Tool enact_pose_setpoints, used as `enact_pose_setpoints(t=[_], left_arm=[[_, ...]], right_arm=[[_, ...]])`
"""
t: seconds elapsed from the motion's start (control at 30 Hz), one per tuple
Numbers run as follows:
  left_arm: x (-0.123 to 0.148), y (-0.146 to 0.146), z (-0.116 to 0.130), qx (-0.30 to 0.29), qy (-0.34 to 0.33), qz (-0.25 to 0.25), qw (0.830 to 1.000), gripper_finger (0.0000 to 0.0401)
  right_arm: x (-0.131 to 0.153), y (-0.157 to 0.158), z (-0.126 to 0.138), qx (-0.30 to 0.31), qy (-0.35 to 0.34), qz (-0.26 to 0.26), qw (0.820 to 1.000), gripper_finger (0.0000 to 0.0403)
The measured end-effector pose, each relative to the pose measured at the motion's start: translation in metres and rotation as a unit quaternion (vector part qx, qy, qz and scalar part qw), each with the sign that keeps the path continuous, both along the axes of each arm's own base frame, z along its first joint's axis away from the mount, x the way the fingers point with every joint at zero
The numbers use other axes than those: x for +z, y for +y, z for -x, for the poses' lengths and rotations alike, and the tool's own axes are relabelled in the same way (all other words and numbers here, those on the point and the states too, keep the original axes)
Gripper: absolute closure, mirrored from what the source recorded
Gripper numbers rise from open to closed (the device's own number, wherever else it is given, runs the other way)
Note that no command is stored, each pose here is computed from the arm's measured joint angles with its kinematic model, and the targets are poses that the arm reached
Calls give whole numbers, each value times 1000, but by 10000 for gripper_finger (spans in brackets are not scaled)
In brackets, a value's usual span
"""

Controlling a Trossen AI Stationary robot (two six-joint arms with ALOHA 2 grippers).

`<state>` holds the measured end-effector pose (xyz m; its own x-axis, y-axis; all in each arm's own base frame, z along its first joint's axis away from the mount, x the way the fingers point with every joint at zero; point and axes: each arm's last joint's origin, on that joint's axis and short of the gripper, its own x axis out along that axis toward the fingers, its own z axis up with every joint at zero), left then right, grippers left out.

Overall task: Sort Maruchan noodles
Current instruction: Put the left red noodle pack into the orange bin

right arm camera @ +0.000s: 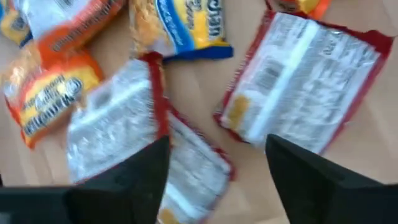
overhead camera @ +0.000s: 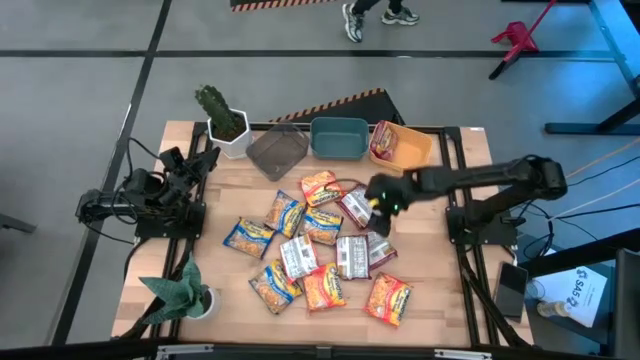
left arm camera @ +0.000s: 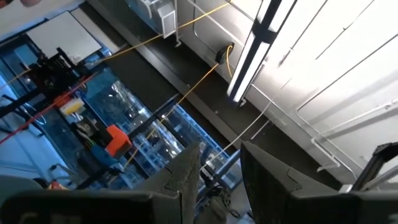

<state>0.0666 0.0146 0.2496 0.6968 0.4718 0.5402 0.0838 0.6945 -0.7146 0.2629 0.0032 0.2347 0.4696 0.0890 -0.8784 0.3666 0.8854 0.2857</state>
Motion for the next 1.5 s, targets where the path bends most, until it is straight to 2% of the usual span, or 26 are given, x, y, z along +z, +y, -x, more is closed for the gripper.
enact_pose_setpoints(t=[0.2,0.33,0.53,0.67,0.9,1.1,1.23,1.5], left_arm=[[0,-1,0,-18,-4,-4,1000,291],[0,-1,0,-26,-7,-1,1000,291],[0,-2,-1,-44,-11,-3,999,291],[0,-2,-1,-45,-7,-3,999,291],[-1,-2,-2,-45,-4,-2,999,291],[-1,-2,-2,-45,-4,-2,999,291],[-1,-2,-2,-43,-4,-1,999,291],[-1,-2,-2,-41,-4,-1,999,291]], right_arm=[[3,37,-5,-60,-42,-3,997,108],[-17,57,4,-100,-17,-22,995,107],[-40,83,10,-141,-81,-78,984,107],[-60,90,17,-167,-64,-68,982,106],[-80,94,12,-169,-77,-67,980,106],[-90,100,-1,-143,-105,-79,981,110],[-92,101,-3,-138,-103,-84,981,153],[-90,103,-5,-118,-116,-93,982,320]])
